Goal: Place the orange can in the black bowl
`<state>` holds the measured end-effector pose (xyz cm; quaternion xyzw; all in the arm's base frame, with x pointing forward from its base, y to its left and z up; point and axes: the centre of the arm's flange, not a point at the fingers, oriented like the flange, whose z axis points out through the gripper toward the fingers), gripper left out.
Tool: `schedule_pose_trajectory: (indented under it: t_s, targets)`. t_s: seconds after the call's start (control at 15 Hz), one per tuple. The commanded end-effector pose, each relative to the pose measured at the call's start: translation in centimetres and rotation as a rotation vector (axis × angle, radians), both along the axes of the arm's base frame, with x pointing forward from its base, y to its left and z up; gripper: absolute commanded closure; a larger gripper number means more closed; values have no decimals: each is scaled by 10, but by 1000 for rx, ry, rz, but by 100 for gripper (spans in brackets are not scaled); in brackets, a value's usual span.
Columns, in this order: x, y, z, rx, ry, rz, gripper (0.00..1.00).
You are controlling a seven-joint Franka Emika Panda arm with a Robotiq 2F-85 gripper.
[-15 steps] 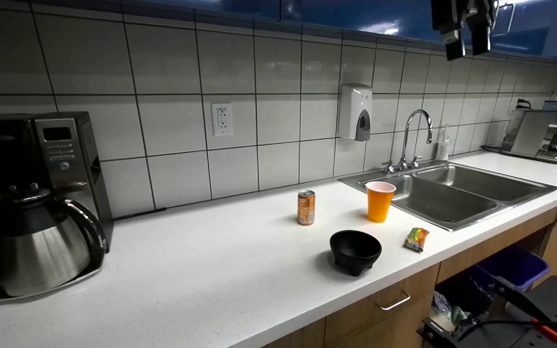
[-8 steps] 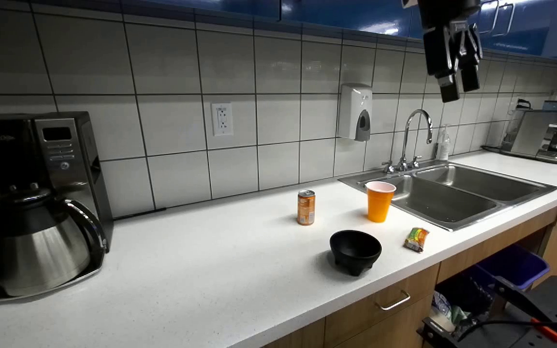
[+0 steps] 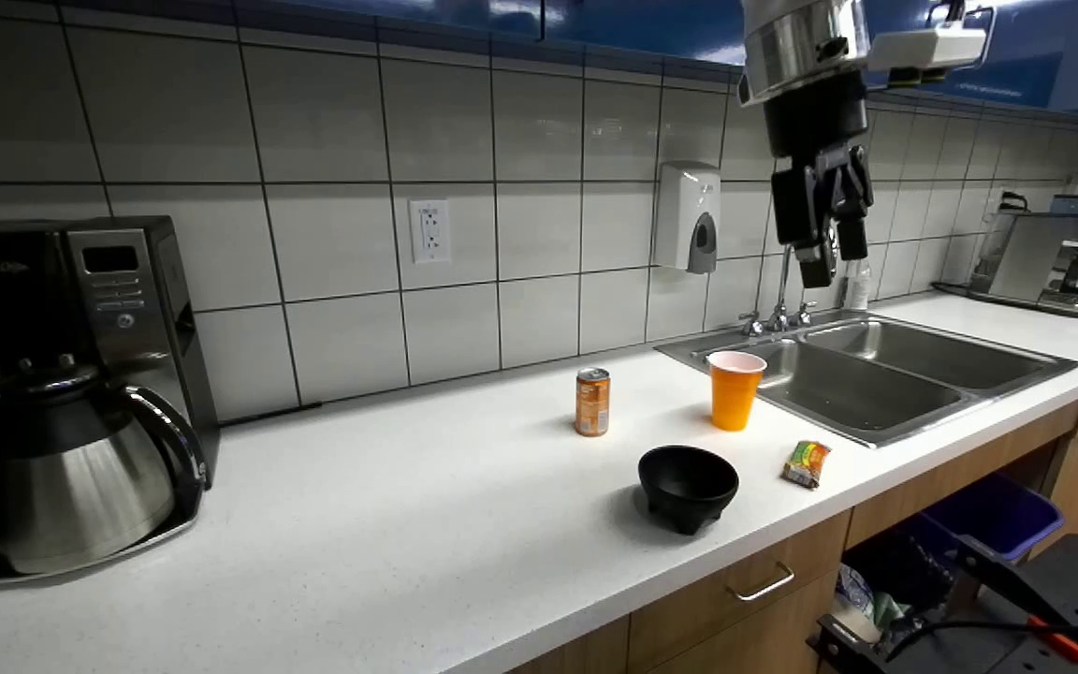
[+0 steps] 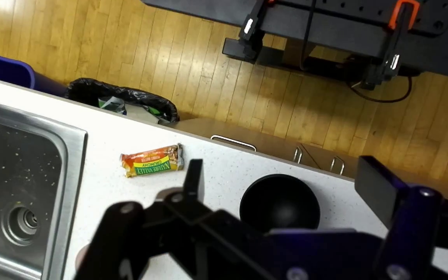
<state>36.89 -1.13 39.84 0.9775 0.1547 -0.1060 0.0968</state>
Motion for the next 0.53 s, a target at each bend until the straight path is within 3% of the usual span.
schedule_pose_trajectory:
  t_s: [0.0, 0.47]
  targets:
    - [30, -1, -29, -2, -36, -4, 0]
    - [80, 5, -95, 20, -125, -26, 0]
